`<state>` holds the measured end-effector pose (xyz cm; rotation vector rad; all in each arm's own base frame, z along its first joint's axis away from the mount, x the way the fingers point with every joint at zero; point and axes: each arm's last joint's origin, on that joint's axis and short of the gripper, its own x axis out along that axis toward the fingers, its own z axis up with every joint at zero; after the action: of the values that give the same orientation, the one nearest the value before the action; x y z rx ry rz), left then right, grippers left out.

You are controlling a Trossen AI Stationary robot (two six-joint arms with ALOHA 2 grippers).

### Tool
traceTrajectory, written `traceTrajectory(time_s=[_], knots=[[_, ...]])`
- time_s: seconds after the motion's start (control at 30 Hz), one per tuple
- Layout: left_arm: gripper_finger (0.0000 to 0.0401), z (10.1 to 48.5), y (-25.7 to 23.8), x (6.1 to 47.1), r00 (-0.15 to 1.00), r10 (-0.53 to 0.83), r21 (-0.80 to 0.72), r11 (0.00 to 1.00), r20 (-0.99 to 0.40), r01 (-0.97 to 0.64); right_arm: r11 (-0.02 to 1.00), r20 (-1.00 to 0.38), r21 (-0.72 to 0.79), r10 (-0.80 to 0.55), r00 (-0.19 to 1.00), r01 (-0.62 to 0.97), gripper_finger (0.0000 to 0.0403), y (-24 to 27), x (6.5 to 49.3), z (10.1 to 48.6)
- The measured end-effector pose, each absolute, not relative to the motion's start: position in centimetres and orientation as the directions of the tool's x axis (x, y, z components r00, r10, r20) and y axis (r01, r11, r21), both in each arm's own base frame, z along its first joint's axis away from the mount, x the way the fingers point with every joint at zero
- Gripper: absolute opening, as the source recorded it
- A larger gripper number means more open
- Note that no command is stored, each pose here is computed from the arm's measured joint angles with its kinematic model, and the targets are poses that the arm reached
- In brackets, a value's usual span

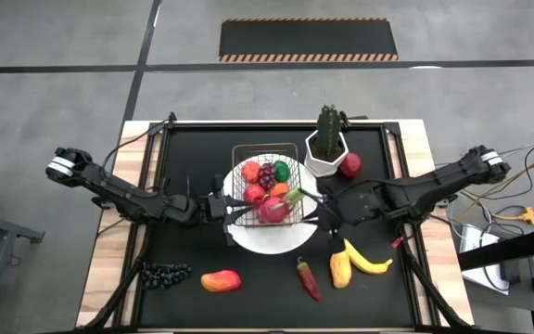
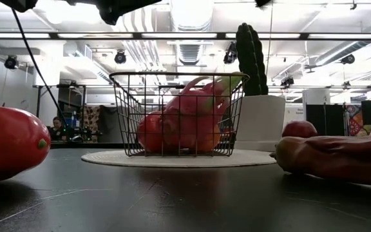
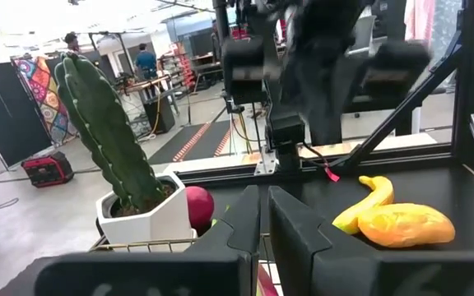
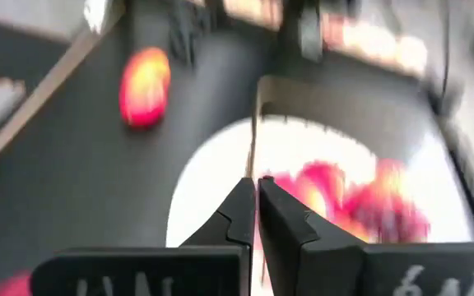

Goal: Build produce basket
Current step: Put the pomegranate into the gold wire basket

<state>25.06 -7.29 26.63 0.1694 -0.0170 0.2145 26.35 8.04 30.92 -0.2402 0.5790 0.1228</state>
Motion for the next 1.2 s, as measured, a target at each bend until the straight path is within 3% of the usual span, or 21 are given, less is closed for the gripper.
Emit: traceTrajectory(time_s=[0.17,0.5,0.77,0.87,1.0,1.2], knots=[[0.001,26.6,-7.3,25.1,0.977,0.211,0.166,0.963,0.034,-0.213,0.989,-0.669,-0.143,-0.068,0.741,-0.038,0.0008,7.6,23.6,28.6],[0.001,26.5,-7.3,25.2,0.977,0.213,0.17,0.962,0.028,-0.215,0.992,-0.587,-0.121,-0.04,0.809,-0.038,0.0008,8.0,21.2,23.7],[0.001,26.5,-7.3,25.2,0.976,0.213,0.175,0.961,0.034,-0.216,0.985,-0.584,-0.159,-0.041,0.811,-0.065,0.0008,7.9,21.0,23.3],[0.001,27.6,-7.1,24.7,0.966,0.249,0.242,0.936,0.065,-0.257,0.984,-0.578,-0.172,-0.057,0.814,-0.054,0.0008,7.8,20.9,24.1],[0.001,29.4,-6.3,23.3,0.93,0.346,0.264,0.892,0.119,-0.366,0.98,-0.598,-0.182,-0.176,0.782,0.081,0.0008,7.2,20.1,25.2],[0.001,28.6,-5.8,21.9,0.934,0.344,0.25,0.9,0.098,-0.358,0.892,-0.646,-0.214,-0.436,0.627,0.399,0.0008,5.6,17.7,25.2]])
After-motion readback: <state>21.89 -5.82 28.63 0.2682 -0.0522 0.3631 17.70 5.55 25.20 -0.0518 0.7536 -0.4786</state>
